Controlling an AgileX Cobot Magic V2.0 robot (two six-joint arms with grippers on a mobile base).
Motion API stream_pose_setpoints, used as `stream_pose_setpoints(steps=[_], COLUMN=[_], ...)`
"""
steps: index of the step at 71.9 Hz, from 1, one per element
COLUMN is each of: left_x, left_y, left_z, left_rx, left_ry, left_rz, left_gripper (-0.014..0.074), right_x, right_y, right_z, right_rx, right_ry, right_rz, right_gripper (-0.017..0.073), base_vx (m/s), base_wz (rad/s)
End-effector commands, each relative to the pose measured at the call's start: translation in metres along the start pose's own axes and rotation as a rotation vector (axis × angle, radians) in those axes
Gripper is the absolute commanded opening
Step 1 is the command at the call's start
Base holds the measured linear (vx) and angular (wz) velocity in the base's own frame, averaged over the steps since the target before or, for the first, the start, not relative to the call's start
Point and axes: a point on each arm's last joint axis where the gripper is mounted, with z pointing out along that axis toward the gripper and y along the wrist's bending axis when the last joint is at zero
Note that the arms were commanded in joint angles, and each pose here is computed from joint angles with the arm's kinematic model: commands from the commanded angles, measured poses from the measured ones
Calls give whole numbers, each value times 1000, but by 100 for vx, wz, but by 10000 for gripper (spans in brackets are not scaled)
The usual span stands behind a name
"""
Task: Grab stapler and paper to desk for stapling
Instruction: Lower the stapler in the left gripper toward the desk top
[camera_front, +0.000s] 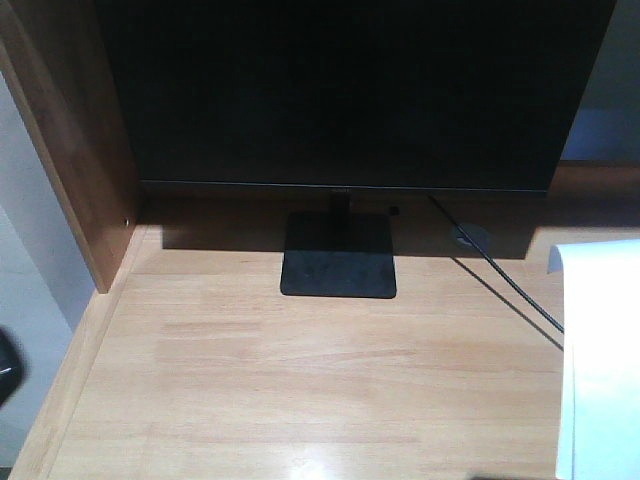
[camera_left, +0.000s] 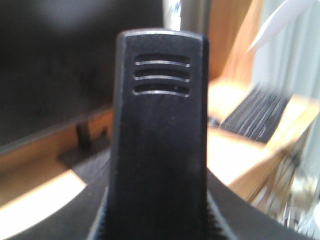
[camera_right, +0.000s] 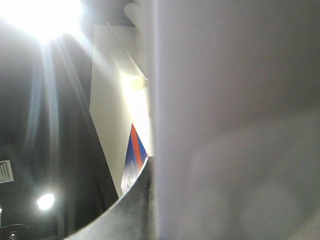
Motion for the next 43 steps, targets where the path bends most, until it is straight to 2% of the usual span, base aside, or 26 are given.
stream_pose_setpoints(steps=[1, 7, 22, 31, 37, 43], left_x=[-25, -27, -24, -19, -13, -4], left_y=[1, 2, 5, 15, 24, 33], left_z=[28, 55, 116, 145, 164, 180], left_rx=[-3, -5, -11, -54, -89, -114], left_ry=[-94, -49, 43, 63, 84, 126], left_rz=[-2, 10, 93, 90, 59, 57], left_gripper=[-7, -7, -7, -7, -7, -7], right_x=[-4, -5, -5, -5, -5, -5], right_y=[7, 8, 8, 8, 8, 7], right_z=[6, 6, 6, 6, 6, 6], right_rx=[-40, -44, -44, -44, -44, -43], right_ry=[-20, -21, -21, -21, -21, -21], right_rz=[-19, -19, -19, -19, -19, -19], right_gripper=[-4, -4, -4, -4, -4, -4], base_vx=[0, 0, 0, 0, 0, 0], base_wz=[0, 0, 0, -1, -1, 0])
